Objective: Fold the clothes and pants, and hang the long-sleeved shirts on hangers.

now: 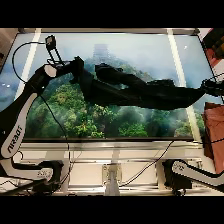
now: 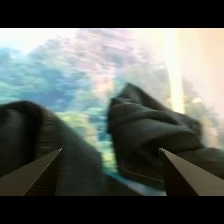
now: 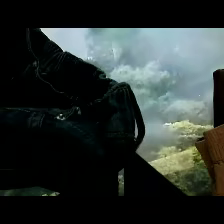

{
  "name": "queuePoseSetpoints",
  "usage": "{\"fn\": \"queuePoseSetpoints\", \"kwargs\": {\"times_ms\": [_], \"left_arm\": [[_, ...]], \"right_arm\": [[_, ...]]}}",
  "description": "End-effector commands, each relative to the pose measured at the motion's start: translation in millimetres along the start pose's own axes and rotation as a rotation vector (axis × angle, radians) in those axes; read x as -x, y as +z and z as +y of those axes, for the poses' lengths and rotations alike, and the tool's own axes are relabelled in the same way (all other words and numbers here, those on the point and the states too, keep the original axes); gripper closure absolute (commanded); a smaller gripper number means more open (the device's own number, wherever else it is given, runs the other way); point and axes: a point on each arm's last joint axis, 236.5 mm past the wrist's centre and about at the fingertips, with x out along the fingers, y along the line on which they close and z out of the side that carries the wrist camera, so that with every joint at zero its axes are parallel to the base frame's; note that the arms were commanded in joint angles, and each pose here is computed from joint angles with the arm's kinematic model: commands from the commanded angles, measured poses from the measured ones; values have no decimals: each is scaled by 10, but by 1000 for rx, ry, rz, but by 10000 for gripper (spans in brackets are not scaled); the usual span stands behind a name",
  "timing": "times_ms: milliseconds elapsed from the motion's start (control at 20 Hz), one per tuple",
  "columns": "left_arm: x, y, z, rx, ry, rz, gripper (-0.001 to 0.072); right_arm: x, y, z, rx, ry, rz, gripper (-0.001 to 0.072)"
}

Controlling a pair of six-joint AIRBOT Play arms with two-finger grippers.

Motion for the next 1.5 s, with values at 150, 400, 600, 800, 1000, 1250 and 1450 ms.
{"fn": "queuePoseSetpoints", "kwargs": {"times_ms": [150,400,600,800,1000,1250,1450], "left_arm": [[-325,-611,-700,46,-171,281,80],[-828,-859,-826,71,-184,327,131],[-1108,-919,-387,469,-66,339,129],[-1203,-734,-223,655,-30,253,125],[-1291,-470,-183,877,-31,121,125],[-1359,-562,-199,1095,-12,125,132],[-1341,-734,-178,921,24,181,426]], "right_arm": [[-380,-445,38,-9,13,103,674],[-456,-484,45,-13,15,98,674],[-457,-466,42,-12,14,90,674],[-464,-379,34,-13,10,53,674],[-466,-313,59,-24,22,25,674],[-466,-225,64,-29,24,-12,674],[-464,-210,125,-47,50,-17,674]]}}
